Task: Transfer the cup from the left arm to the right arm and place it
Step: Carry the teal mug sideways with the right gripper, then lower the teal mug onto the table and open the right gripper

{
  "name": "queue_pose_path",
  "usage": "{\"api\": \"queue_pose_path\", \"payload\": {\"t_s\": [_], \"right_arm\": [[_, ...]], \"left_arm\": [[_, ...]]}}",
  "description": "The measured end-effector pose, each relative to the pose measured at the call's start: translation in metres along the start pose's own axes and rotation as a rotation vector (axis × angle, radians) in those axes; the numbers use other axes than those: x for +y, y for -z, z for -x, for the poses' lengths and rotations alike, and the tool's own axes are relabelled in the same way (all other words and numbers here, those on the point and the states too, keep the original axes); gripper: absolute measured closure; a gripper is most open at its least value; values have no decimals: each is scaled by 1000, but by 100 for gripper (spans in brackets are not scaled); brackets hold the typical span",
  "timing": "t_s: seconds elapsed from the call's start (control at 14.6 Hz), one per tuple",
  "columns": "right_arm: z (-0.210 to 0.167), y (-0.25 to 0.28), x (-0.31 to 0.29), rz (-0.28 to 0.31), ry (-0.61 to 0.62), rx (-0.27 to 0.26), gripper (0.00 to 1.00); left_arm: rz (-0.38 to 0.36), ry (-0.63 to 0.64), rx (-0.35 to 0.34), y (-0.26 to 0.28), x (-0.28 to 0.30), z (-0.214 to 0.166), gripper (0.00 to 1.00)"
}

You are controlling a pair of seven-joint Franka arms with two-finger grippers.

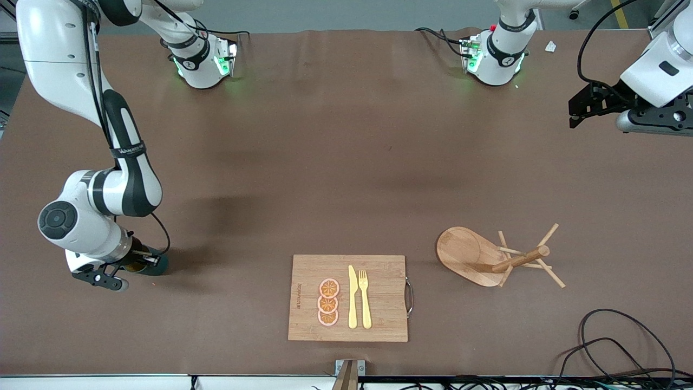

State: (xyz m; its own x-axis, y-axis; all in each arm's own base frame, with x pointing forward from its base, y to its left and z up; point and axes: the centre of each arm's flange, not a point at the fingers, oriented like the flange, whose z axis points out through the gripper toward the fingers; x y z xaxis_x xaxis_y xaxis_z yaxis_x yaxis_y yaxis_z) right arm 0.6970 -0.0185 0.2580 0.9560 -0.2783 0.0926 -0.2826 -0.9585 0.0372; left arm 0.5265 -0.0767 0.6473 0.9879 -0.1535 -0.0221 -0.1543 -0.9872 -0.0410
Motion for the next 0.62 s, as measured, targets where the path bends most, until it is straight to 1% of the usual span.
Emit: {"api": "queue_pose_path", "payload": {"t_s": [0.14, 0.21, 0.27, 0.34, 0.41, 0.48, 0.62], "right_arm": [[-3, 6, 0, -2, 3, 6, 45], [-5, 16, 0, -1, 11, 1, 37], [-8, 32, 0, 1, 36, -12, 25], [-12, 54, 1, 2, 76, -21, 16], [-16, 78, 4, -1, 106, -19, 7], [-18, 103, 9, -4, 121, -15, 0], [-20, 149, 24, -10, 121, 1, 0]], "left_arm": [[0, 0, 0, 0, 0, 0, 0], [0, 0, 0, 0, 0, 0, 0], [0, 0, 0, 0, 0, 0, 0], [0, -1, 0, 0, 0, 0, 0], [0, -2, 0, 0, 0, 0, 0], [0, -2, 0, 0, 0, 0, 0], [0, -2, 0, 0, 0, 0, 0]]}}
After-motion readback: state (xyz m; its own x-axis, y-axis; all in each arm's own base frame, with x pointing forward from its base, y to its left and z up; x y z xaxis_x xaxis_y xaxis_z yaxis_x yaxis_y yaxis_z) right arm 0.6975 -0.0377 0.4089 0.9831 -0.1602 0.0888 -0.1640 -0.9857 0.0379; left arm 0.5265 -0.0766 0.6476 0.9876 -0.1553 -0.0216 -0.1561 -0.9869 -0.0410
